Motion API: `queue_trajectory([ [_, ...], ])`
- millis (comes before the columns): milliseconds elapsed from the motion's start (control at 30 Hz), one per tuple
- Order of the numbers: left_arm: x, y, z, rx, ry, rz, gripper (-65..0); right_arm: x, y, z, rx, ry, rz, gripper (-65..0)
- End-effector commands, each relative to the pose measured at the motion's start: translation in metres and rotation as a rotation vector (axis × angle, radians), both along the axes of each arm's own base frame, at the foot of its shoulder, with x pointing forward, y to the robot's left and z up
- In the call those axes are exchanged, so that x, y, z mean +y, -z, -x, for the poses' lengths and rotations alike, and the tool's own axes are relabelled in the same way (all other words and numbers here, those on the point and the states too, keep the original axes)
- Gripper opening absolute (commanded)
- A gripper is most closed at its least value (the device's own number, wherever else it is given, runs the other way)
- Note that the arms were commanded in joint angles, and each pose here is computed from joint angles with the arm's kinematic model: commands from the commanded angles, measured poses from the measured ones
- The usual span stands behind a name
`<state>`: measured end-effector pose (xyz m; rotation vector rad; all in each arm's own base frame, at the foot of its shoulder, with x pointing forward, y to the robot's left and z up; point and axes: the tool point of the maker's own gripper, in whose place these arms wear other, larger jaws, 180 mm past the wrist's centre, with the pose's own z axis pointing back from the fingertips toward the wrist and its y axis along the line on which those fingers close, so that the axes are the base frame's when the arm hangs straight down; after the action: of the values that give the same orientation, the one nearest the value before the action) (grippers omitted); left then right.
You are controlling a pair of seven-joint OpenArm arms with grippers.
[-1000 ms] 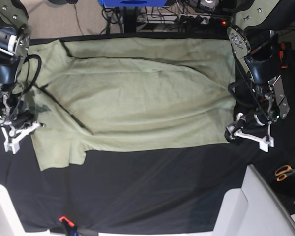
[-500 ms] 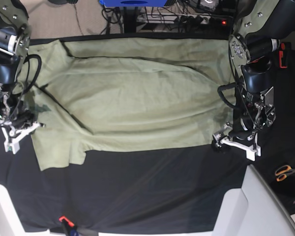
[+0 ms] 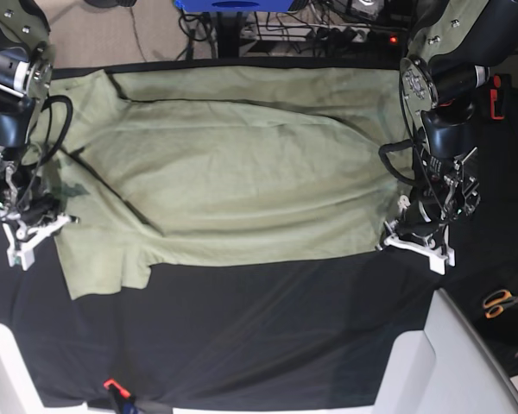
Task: Fold the T-shirt properly
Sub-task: 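Grasp the hem corner with the left gripper and pull it outward, then hold the green shirt's edge with both grippers and lift it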
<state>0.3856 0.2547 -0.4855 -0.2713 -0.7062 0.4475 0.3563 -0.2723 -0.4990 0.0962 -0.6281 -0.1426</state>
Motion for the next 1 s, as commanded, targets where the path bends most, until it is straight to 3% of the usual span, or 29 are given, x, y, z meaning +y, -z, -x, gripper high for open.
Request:
queue_trajectory([
  [0, 0.000, 0.003, 0.004, 0.044, 0.023, -0.009, -55.1, 0.002, 0.002, 0.004, 0.037, -0.025, -0.002, -64.8],
  [100, 0.002, 0.002, 0.003, 0.042, 0.021, -0.015, -65.0, 0.002, 0.002, 0.004, 0.037, -0.025, -0.002, -64.8],
  [333, 0.015, -0.010, -0.005, 0.019, 0.019, -0.045, -65.0, 0.004, -0.001, 0.000, 0.024, -0.027, -0.001, -64.8],
  [767, 0.030, -0.071, -0.041, -0.150, 0.027, -0.135, -65.0, -0.009, -0.055, -0.038, -0.136, -0.043, 0.083, -64.8],
  [967, 0.032, -0.081, -0.045, -0.178, 0.028, -0.150, -65.0, -0.010, -0.072, -0.055, -0.182, -0.043, 0.087, -64.8],
])
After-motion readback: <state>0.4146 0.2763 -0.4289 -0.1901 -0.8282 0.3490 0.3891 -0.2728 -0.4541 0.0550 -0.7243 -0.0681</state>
